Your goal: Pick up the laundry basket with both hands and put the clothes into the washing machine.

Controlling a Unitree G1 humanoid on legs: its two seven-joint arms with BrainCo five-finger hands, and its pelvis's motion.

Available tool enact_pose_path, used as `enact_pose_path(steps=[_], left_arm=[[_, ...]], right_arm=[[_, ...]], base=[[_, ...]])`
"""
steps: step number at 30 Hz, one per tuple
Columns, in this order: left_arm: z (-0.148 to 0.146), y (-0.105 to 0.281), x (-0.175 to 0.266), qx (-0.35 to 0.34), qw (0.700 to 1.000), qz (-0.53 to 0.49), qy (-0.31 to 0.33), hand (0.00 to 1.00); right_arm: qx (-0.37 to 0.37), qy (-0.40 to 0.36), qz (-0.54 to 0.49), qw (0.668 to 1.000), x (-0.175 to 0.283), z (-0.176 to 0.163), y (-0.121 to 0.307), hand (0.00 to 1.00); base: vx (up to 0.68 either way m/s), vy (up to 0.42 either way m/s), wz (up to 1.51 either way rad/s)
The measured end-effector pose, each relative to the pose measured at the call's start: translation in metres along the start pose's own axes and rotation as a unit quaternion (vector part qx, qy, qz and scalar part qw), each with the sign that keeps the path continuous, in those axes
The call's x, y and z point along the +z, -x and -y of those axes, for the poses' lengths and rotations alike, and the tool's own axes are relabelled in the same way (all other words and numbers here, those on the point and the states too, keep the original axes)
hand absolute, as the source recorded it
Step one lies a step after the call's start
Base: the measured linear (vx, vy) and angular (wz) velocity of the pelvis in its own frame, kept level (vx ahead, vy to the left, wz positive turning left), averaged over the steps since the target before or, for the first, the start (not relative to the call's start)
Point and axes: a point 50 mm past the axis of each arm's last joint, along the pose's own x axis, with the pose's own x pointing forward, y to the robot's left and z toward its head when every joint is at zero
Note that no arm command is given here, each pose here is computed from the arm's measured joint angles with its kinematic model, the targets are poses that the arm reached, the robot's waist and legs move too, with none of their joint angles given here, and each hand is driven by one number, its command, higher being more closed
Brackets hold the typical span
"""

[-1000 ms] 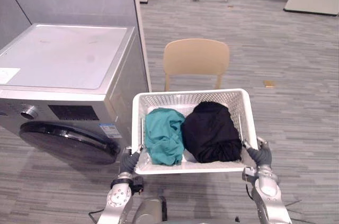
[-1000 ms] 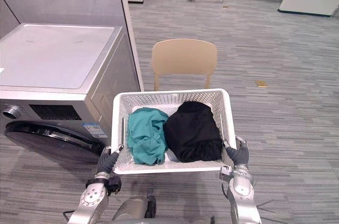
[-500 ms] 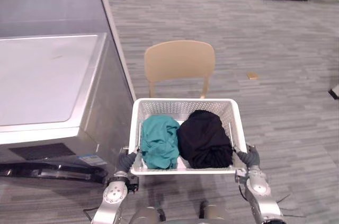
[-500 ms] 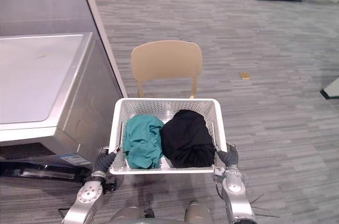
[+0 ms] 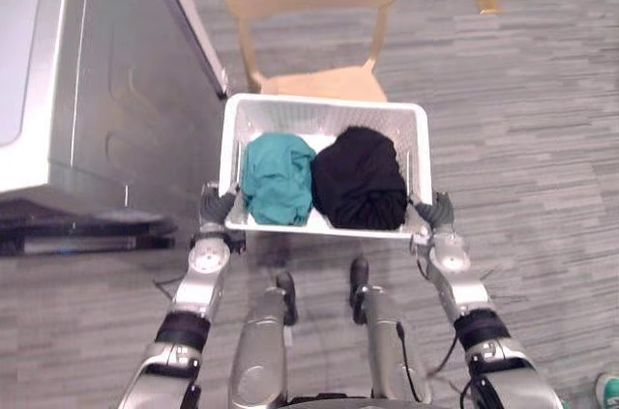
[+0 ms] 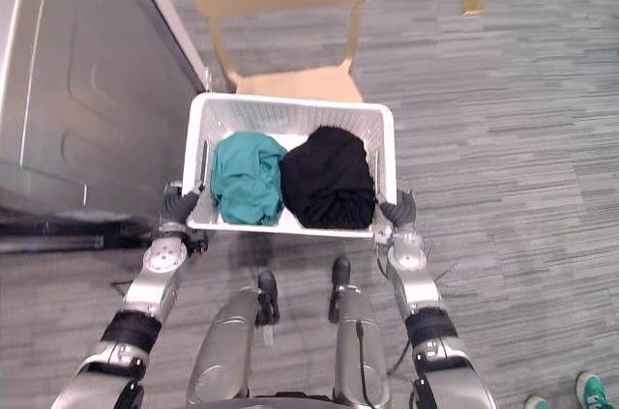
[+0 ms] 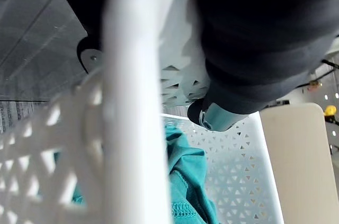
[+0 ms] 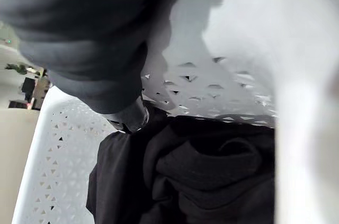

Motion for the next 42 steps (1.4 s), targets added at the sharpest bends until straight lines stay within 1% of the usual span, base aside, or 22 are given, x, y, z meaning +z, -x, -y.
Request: enact_pose_path(steps=[1, 5, 6, 8, 9, 15, 16, 18, 20, 24, 25, 27, 31, 33, 38, 42], left_arm=[[0.002, -0.006, 0.010, 0.007, 1.000, 0.014, 0.005, 1.00], [0.002, -0.028, 0.044, 0.023, 0.998, 0.053, 0.026, 1.00], [0.001, -0.037, 0.058, 0.030, 0.997, 0.068, 0.036, 1.00], [0.001, -0.043, 0.071, 0.035, 0.995, 0.082, 0.045, 1.00], [0.001, -0.048, 0.085, 0.038, 0.993, 0.098, 0.053, 1.00], [0.005, -0.064, 0.127, 0.038, 0.987, 0.139, 0.065, 1.00], [0.006, -0.066, 0.140, 0.036, 0.985, 0.154, 0.069, 0.00], [0.006, -0.070, 0.160, 0.037, 0.981, 0.176, 0.074, 0.00], [0.011, -0.075, 0.182, 0.039, 0.977, 0.190, 0.088, 0.00], [0.014, -0.079, 0.190, 0.044, 0.976, 0.177, 0.119, 0.00], [0.016, -0.079, 0.187, 0.042, 0.977, 0.166, 0.129, 0.00], [0.031, -0.078, 0.178, 0.026, 0.979, 0.144, 0.140, 0.00], [0.043, -0.079, 0.153, 0.022, 0.984, 0.086, 0.155, 0.00], [0.043, -0.079, 0.147, 0.022, 0.983, 0.076, 0.167, 0.00], [0.034, -0.076, 0.114, 0.030, 0.984, 0.038, 0.174, 0.00], [0.036, -0.071, 0.096, 0.022, 0.984, 0.020, 0.174, 0.00]], right_arm=[[-0.009, -0.006, 0.017, 1.000, 0.014, -0.001, -0.007, 1.00], [-0.023, -0.027, 0.058, 0.998, 0.045, -0.004, -0.020, 1.00], [-0.029, -0.042, 0.080, 0.995, 0.063, -0.006, -0.026, 1.00], [-0.034, -0.054, 0.098, 0.993, 0.076, -0.007, -0.030, 1.00], [-0.037, -0.065, 0.111, 0.991, 0.089, -0.007, -0.033, 1.00], [-0.063, -0.100, 0.151, 0.981, 0.124, -0.004, -0.041, 1.00], [-0.068, -0.112, 0.160, 0.978, 0.133, -0.002, -0.043, 0.00], [-0.076, -0.131, 0.176, 0.973, 0.149, 0.000, -0.045, 0.00], [-0.079, -0.170, 0.188, 0.964, 0.167, -0.002, -0.046, 0.00], [-0.075, -0.204, 0.200, 0.955, 0.185, -0.006, -0.048, 0.00], [-0.074, -0.208, 0.194, 0.956, 0.185, -0.007, -0.050, 0.00], [-0.059, -0.224, 0.176, 0.957, 0.179, -0.014, -0.052, 0.00], [-0.053, -0.236, 0.173, 0.955, 0.183, -0.019, -0.054, 0.00], [-0.052, -0.233, 0.162, 0.958, 0.178, -0.020, -0.056, 0.00], [-0.034, -0.230, 0.148, 0.961, 0.167, -0.025, -0.055, 0.00], [-0.032, -0.227, 0.153, 0.961, 0.155, -0.021, -0.050, 0.00]], base=[[-0.15, -0.019, 0.24], [-0.12, -0.022, 0.09], [-0.08, -0.019, 0.05], [-0.03, -0.012, 0.05], [0.02, -0.018, 0.07], [0.07, -0.023, 0.03], [0.10, -0.033, 0.01], [0.08, -0.036, 0.01], [0.05, -0.030, 0.01], [0.06, -0.021, 0.04], [0.06, -0.011, 0.00], [0.06, -0.012, 0.01], [0.03, -0.006, 0.00], [0.00, -0.004, 0.02], [-0.02, -0.045, 0.04], [0.00, -0.070, 0.12]])
